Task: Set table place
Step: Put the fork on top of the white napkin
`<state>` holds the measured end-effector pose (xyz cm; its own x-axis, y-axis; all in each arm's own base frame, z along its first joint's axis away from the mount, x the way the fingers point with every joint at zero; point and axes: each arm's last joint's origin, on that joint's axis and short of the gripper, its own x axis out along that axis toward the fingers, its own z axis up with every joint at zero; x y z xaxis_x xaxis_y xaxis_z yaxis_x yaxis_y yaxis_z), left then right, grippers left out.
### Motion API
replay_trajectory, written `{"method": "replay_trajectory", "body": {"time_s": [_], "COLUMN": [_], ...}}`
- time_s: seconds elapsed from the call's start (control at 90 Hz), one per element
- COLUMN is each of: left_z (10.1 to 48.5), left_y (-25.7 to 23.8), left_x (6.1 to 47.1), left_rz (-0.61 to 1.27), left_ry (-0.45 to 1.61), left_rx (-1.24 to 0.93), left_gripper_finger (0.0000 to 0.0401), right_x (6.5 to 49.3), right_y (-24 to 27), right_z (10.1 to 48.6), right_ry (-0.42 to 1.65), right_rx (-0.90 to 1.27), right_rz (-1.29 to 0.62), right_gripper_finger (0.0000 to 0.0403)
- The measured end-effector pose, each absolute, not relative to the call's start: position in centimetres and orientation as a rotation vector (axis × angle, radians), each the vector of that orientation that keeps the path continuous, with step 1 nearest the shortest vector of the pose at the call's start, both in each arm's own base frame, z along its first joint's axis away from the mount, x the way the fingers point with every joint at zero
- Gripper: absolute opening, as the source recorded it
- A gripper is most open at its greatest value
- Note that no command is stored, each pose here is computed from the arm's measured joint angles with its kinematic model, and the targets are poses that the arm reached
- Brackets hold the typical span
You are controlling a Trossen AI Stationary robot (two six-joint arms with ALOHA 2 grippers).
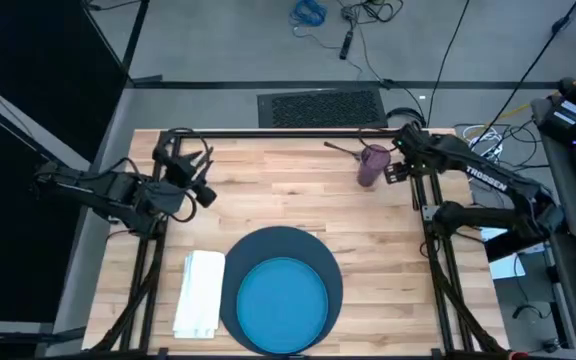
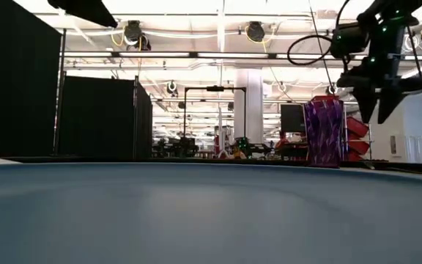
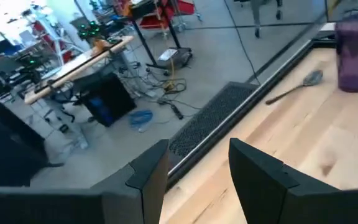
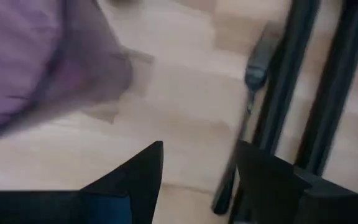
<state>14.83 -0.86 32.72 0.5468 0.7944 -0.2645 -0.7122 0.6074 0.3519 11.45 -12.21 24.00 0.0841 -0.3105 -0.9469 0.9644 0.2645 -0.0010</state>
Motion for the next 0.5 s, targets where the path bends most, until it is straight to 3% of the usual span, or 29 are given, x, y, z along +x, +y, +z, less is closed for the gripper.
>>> {"method": "replay_trajectory", "body": {"time_s": [0.5], "left_z": [31.4], "left_y": [-0.3], "left_x": [16.9], "left_rz": [0.921], "left_ry": [0.522], "left_rx": [0.241], "left_gripper_finger": [0.0151], "right_x": [10.3], "right_y": [-15.3], "right_z": [21.9], "right_ry": [1.191], "right_rx": [0.906], "right_rz": [-1.207], "right_gripper_finger": [0.0187]}}
